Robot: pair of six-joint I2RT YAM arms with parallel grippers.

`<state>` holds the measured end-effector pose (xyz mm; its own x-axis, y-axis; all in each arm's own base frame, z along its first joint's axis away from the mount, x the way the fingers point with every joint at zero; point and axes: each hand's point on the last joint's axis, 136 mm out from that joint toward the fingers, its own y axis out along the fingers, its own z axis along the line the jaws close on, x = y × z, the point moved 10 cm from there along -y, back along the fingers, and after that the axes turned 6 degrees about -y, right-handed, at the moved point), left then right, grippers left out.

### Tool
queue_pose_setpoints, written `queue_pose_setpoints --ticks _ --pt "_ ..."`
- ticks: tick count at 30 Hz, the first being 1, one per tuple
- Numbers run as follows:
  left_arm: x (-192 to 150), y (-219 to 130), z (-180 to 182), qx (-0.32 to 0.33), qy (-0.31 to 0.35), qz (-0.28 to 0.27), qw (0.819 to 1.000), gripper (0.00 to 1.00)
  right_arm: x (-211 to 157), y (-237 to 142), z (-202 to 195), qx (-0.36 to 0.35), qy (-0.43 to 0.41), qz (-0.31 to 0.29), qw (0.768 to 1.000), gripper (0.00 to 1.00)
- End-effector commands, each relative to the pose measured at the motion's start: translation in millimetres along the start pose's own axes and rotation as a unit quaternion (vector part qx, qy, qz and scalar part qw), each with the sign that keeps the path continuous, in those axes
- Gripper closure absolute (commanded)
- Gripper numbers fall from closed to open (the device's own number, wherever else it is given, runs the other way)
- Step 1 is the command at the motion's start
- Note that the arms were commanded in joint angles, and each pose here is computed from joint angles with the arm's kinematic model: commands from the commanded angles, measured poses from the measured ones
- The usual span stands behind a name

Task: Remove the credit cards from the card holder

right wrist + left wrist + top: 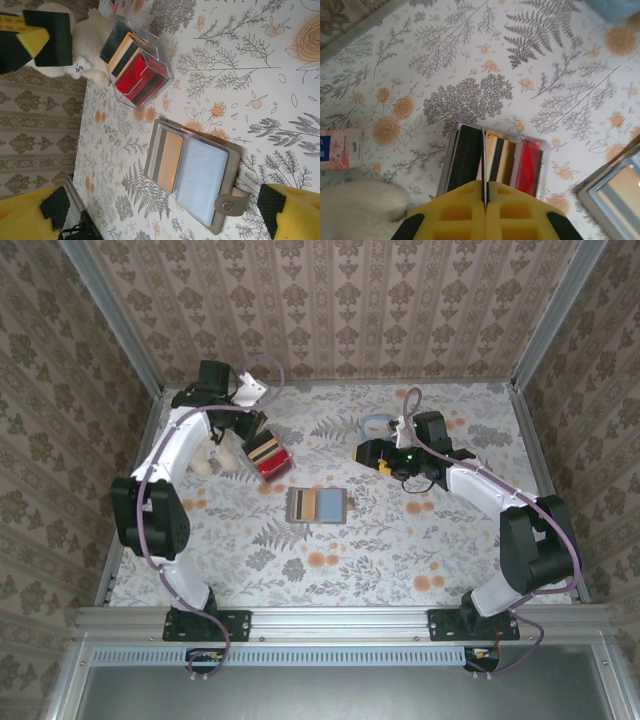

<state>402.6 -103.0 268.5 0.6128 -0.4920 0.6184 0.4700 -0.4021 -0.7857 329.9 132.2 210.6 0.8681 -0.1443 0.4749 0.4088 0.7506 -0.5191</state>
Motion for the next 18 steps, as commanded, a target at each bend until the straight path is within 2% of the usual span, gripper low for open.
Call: queue_pose_setpoints --ticks 1,10,18 --pt "-3.1 14.2 1.6 -0.040 0.071 0.010 0.997 1.00 1.0 -2.7 -2.8 -0.014 0.000 -0.002 1.000 0.00" --pt "1.4 41.1 16.2 -0.029 0.104 0.024 0.994 1.00 2.2 -0.6 -4.5 -0.016 0.006 0.001 1.000 0.00" --pt "-6.4 55.3 20.4 -0.045 0.107 0.071 0.991 1.00 4.6 0.4 -5.3 -0.020 0.006 0.002 1.000 0.00"
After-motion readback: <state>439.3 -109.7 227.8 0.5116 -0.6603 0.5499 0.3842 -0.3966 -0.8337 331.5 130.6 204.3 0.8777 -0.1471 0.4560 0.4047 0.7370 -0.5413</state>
